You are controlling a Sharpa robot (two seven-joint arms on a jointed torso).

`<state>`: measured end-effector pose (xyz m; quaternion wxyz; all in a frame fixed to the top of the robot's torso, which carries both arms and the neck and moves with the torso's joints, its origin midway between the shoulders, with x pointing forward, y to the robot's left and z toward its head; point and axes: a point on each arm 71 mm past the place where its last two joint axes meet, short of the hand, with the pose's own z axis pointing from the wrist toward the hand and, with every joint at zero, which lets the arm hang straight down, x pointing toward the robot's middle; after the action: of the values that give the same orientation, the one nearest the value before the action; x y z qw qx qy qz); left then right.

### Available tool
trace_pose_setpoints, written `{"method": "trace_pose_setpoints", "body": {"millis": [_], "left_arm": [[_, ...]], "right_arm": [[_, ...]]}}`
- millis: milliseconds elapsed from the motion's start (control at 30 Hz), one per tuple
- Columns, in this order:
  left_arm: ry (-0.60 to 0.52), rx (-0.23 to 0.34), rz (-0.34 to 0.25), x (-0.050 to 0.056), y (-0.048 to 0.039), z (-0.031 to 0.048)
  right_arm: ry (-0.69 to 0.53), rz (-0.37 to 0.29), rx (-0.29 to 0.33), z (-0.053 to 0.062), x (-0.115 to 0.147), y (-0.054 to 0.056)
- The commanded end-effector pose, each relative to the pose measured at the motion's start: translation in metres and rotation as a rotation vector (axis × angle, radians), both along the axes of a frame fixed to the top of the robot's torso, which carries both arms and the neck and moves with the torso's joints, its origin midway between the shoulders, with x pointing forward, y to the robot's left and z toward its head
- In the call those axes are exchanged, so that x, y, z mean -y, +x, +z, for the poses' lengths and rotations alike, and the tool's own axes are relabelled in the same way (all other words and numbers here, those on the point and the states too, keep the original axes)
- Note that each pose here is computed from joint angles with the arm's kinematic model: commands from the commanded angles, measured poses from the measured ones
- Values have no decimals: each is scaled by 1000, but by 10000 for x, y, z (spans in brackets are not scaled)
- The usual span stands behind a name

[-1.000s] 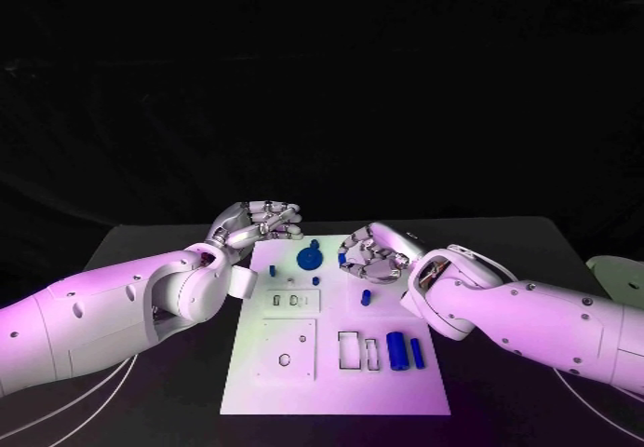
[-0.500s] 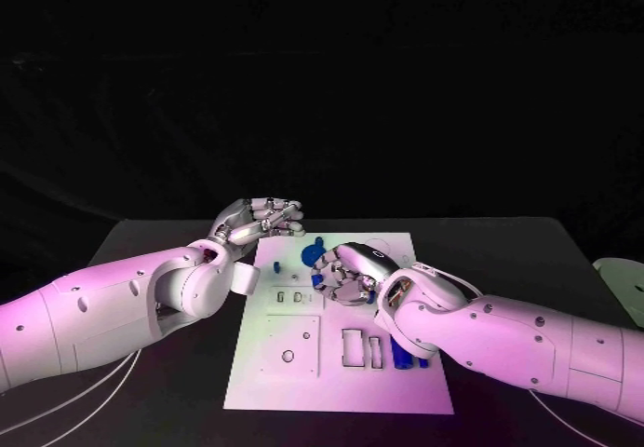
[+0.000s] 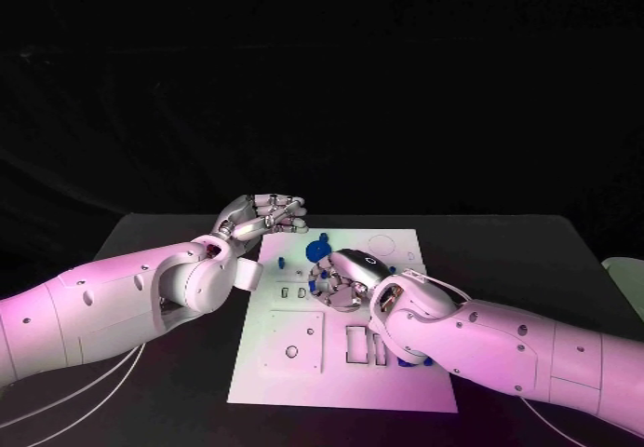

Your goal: Assemble the parts on the task board

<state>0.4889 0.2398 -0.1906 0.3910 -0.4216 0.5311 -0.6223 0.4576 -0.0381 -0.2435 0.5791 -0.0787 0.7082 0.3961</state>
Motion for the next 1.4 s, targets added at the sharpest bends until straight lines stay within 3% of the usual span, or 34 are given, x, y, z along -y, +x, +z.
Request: {"method": "trace_pose_setpoints", "body": {"millis": [33,1400], "left_arm": [[-15,9,-11,22,-2,18],[-19,4,-26,73,1,20]], "right_arm": [[-26,12,8,-21,-28,-12],[-85,28,-11,-141,-77,45]]}}
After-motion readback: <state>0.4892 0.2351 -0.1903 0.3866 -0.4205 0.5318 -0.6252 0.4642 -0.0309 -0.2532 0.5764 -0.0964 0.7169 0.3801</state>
